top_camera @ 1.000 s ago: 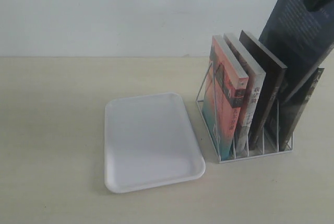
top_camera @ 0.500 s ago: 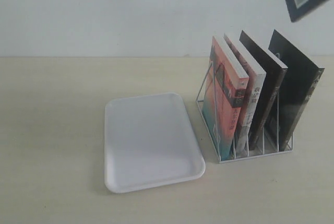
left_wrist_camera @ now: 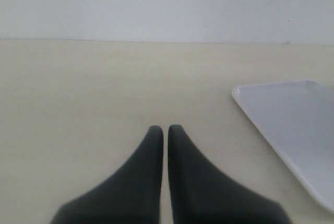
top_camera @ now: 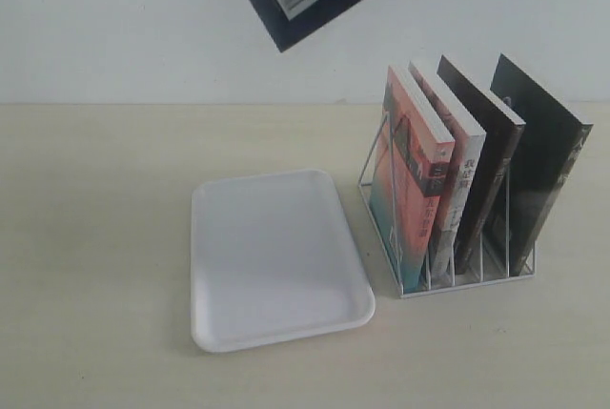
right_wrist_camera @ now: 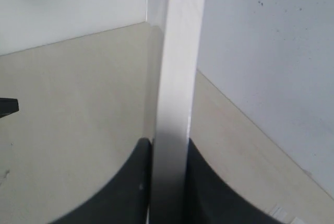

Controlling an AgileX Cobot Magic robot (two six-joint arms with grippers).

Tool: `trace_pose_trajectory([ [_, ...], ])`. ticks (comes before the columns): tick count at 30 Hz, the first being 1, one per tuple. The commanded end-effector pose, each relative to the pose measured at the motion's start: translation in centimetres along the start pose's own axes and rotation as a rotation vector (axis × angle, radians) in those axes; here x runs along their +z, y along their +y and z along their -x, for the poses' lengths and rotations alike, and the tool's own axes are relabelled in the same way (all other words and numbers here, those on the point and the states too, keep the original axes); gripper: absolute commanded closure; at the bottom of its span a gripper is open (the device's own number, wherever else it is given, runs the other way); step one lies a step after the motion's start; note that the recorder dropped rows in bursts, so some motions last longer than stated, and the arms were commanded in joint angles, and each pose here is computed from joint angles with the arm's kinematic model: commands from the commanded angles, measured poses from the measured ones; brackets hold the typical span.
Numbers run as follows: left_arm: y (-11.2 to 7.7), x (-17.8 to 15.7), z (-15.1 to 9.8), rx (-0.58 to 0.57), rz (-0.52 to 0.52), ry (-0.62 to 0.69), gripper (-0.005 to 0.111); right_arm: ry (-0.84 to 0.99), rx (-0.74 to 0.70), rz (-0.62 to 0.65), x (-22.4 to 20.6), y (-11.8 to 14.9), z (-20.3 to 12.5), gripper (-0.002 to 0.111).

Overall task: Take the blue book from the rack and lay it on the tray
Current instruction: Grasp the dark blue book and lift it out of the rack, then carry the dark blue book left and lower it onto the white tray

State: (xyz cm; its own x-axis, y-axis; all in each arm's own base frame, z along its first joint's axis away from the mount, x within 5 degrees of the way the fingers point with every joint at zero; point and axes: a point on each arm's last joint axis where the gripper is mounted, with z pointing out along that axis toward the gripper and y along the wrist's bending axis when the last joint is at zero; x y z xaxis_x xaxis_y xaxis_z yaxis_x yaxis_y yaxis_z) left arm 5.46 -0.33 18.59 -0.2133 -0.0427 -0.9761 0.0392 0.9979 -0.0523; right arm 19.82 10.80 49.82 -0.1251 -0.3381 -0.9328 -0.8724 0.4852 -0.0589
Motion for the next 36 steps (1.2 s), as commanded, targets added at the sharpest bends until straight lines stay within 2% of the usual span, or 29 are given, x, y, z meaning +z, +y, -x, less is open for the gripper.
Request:
trace_pose_trajectory([
  [1, 0.0, 0.0, 0.1, -0.011, -0.002, -0.009, 0.103, -0.052, -0.039, 0.037, 0.9, 0.0, -0.8, 0.108],
  [5, 0.0, 0.0, 0.1, -0.011, -0.002, -0.009, 0.103, -0.002, -0.046, 0.121, 3.0, 0.1, -2.5, 0.108],
  [10, 0.0, 0.0, 0.1, -0.011, -0.002, -0.009, 0.103, 0.138, -0.182, 0.267, 7.4, 1.6, -5.0, 0.108],
  [14, 0.0, 0.0, 0.1, -0.011, -0.002, -0.009, 0.103, 0.278, -0.316, 0.185, 11.0, 2.6, -6.7, 0.109],
  [16, 0.0, 0.0, 0.1, -0.011, -0.002, -0.009, 0.103, 0.324, -0.365, 0.067, 12.8, 3.0, -7.2, 0.109],
  [19, 0.0, 0.0, 0.1, -0.011, -0.002, -0.009, 0.103, 0.282, -0.437, -0.087, 15.1, 3.6, -7.4, 0.109],
  [21, 0.0, 0.0, 0.1, -0.011, -0.002, -0.009, 0.103, 0.236, -0.493, -0.143, 16.6, 3.9, -8.0, 0.109],
  [27, 0.0, 0.0, 0.1, -0.011, -0.002, -0.009, 0.103, 0.224, -0.616, -0.154, 20.4, 4.3, -12.0, 0.109],
  [32, 0.0, 0.0, 0.1, -0.011, -0.002, -0.009, 0.103, 0.292, -0.853, -0.112, 22.2, 4.5, -15.5, 0.109],
  [36, 0.0, 0.0, 0.1, -0.011, -0.002, -0.009, 0.103, 0.309, -0.858, -0.097, 23.0, 4.4, -16.4, 0.109],
])
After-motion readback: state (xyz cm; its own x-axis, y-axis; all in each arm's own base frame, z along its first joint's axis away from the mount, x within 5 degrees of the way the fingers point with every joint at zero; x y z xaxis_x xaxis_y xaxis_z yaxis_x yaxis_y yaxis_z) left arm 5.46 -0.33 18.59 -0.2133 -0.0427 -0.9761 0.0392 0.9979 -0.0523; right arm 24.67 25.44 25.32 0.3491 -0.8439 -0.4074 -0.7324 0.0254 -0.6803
